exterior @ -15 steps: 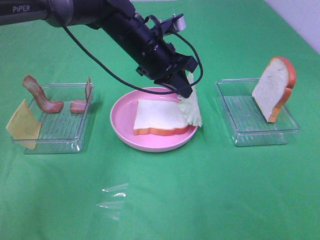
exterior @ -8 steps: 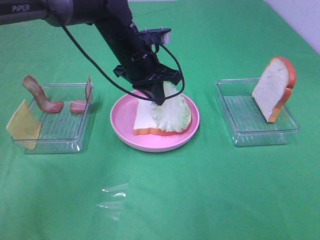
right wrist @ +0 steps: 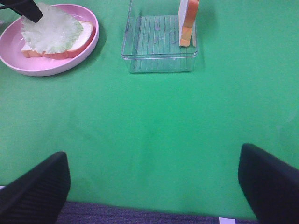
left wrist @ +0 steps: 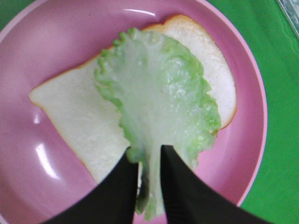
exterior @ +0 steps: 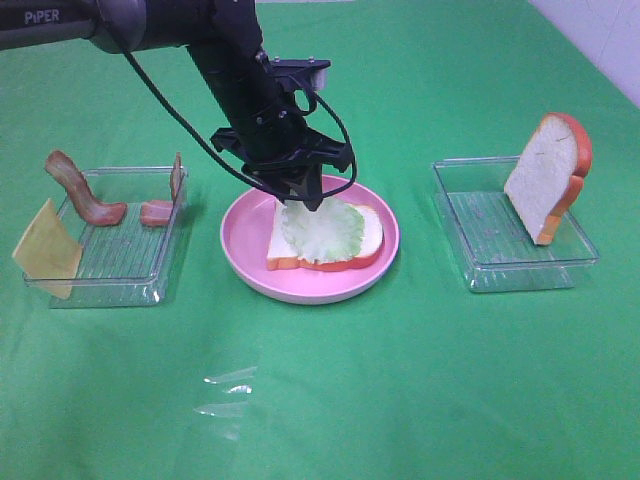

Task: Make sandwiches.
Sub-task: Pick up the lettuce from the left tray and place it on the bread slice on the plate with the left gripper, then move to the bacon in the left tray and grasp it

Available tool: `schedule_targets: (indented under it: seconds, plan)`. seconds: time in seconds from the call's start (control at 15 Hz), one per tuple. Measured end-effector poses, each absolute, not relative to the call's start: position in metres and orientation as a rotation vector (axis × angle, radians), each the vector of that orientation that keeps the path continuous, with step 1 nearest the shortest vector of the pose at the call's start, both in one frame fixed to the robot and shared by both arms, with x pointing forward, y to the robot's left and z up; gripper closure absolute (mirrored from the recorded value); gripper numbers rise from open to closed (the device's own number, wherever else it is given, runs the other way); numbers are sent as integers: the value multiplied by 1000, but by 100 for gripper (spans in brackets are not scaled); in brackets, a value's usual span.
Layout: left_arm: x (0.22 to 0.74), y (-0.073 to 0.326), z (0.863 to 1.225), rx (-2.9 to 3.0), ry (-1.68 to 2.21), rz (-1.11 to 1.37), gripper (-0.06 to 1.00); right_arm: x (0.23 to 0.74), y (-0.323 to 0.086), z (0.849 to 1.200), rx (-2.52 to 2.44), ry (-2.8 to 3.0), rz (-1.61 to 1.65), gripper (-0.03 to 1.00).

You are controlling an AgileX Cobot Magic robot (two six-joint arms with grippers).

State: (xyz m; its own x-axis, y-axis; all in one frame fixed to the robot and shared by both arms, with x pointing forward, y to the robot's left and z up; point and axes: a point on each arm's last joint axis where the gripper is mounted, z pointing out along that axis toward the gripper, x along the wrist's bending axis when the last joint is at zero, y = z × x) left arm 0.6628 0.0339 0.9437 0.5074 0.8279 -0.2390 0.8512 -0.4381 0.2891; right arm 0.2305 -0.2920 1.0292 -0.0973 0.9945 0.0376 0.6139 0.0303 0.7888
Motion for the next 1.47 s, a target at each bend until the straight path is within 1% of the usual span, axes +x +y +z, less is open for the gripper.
schedule_targets:
  seconds: [0.07,0.13,0.2,0.27,0.6,0.67,0.73,0.87,0.93,1.0,1.27,1.47]
  plan:
    - [664,35,947,2373,1417,-69,26,230,-292,1029,1632,1767,902,4]
    - [667,35,953,2375,1426,-40,8,230,-292,1029,1632,1767,902,4]
    - [668,36,961,2388,1422,-22,0,230,-292,1029,1632,1767,902,4]
    - [668,37,976,2416,1418,-28,-4,230,-292,1029,1632,1767,902,4]
    - [664,40,1027,2334,1405,36,-5,230,-292,1029,1632,1767,902,4]
    - [656,51,1049,2326,1405,96,-5,230,-292,1029,1632,1767,902,4]
    - [653,58,1056,2326,1412,115,-5,230,-292,1029,1632,1767,902,4]
    - [646,98,1074,2307,1502,179,-5,230,-292,1029,1632,1767,902,4]
    - [648,130,1079,2272,1582,205,-5,230,-292,1029,1632,1767,902,4]
    - [658,187,1080,2195,1741,244,-5,230,-292,1029,1632,1767,902,4]
    - [672,249,1071,2087,1915,259,-5,230,-292,1029,1632,1767,902,4]
    - [681,278,1054,2078,1980,245,-5,230,-292,1029,1632,1767,902,4]
